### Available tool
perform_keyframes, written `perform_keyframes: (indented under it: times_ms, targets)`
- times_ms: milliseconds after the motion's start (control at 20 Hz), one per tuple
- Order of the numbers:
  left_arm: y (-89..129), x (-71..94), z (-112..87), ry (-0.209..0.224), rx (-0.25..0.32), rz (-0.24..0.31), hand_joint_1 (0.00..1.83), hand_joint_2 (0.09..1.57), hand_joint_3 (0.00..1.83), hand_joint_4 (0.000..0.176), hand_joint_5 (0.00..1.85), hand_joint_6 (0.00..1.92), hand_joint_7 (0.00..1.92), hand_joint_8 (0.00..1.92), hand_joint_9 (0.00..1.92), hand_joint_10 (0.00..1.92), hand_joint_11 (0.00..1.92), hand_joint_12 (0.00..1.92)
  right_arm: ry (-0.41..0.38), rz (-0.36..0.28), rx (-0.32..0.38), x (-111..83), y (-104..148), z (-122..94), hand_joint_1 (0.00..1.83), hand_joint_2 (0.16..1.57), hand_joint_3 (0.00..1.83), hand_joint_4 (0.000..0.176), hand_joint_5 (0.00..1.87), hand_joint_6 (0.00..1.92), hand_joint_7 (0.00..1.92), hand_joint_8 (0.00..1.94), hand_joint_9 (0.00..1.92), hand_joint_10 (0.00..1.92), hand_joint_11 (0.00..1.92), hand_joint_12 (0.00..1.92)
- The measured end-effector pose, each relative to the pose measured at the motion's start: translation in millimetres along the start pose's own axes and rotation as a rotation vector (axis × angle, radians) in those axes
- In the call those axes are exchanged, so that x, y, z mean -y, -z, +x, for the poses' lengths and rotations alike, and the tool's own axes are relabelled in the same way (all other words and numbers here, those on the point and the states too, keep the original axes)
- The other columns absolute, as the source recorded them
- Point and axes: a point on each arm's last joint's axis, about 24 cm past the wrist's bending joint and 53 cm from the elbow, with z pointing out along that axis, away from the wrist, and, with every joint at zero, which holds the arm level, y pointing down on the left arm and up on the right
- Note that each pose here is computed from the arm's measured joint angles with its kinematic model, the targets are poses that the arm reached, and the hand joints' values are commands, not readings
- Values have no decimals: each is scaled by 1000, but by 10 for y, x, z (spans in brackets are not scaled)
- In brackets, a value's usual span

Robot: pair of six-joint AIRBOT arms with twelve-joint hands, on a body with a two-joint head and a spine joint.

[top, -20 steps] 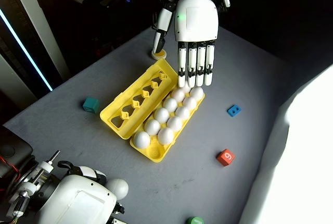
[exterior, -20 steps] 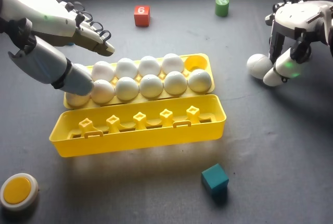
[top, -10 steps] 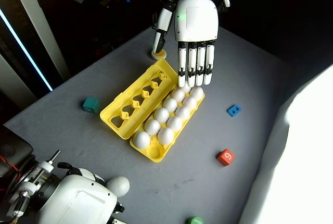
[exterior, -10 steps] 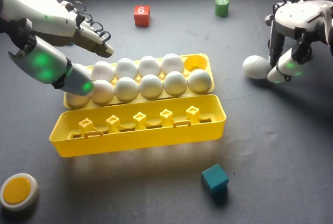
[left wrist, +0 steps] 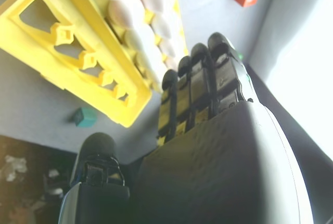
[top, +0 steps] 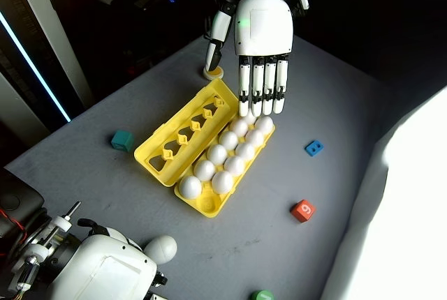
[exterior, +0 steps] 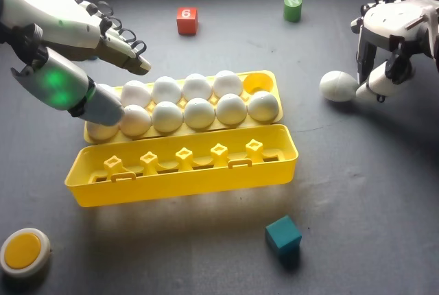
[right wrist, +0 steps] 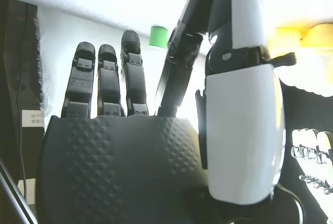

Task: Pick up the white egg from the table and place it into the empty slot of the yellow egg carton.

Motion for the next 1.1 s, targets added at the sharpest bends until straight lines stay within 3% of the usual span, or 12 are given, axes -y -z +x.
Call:
perform_keyframes:
  times_ms: [50,100,150,250,350,400,450,600,750,800,1050,1100]
  targets:
    - [0,0,0,0,0,0,0,1282,0,0,137,0,136,0,109,1,0,192,0,0,0,0,0,0,1081,1011,2,173,1202,605,262,1,31,0,0,0]
    - [0,0,0,0,0,0,0,1281,0,0,137,1,131,0,108,0,0,190,0,0,0,0,0,0,751,920,0,88,891,253,148,1,5,0,0,0]
    - [0,0,0,0,0,0,0,1291,3,0,128,1,126,0,103,0,0,163,3,0,0,1,0,-2,617,821,0,104,830,92,131,0,0,0,0,0]
    - [0,0,0,0,0,0,0,1294,2,0,112,2,117,2,94,2,0,134,1,2,2,11,2,-14,509,758,0,148,803,40,123,3,0,0,0,0]
    - [0,0,0,0,0,0,0,1280,0,0,113,3,114,3,93,3,0,131,3,4,6,29,6,-38,502,742,0,123,730,5,48,0,0,0,0,0]
    - [0,0,0,0,0,0,0,1276,0,0,114,2,111,1,88,0,0,113,3,6,7,38,8,-48,513,741,0,123,722,1,26,0,0,0,0,0]
    - [0,-1,1,0,0,0,0,1280,0,0,96,0,90,1,68,0,0,78,3,7,9,47,9,-59,479,723,0,137,741,9,33,4,0,0,0,0]
    - [0,0,1,0,0,0,0,1279,0,0,117,0,117,1,95,2,0,160,3,9,12,57,11,-73,494,739,0,116,706,0,1,0,0,0,0,0]
    - [0,2,1,0,0,0,0,1279,0,0,116,0,117,1,95,2,0,160,4,-2,-7,28,11,-25,494,742,0,114,702,0,0,0,0,0,0,0]
    - [0,0,2,0,-1,0,0,1279,0,0,116,0,108,1,80,1,0,132,8,-10,-15,6,12,-2,483,734,0,131,706,2,0,0,0,0,0,0]
    - [-1,10,5,-2,-1,2,0,1276,0,0,97,4,83,6,48,6,7,13,42,-61,-35,-173,61,100,504,729,0,132,735,10,11,2,0,0,0,0]
    - [-1,12,8,0,-3,2,0,1272,0,0,94,3,78,4,38,2,1,2,43,-69,-44,-191,64,122,503,733,0,121,726,6,19,5,0,0,0,0]
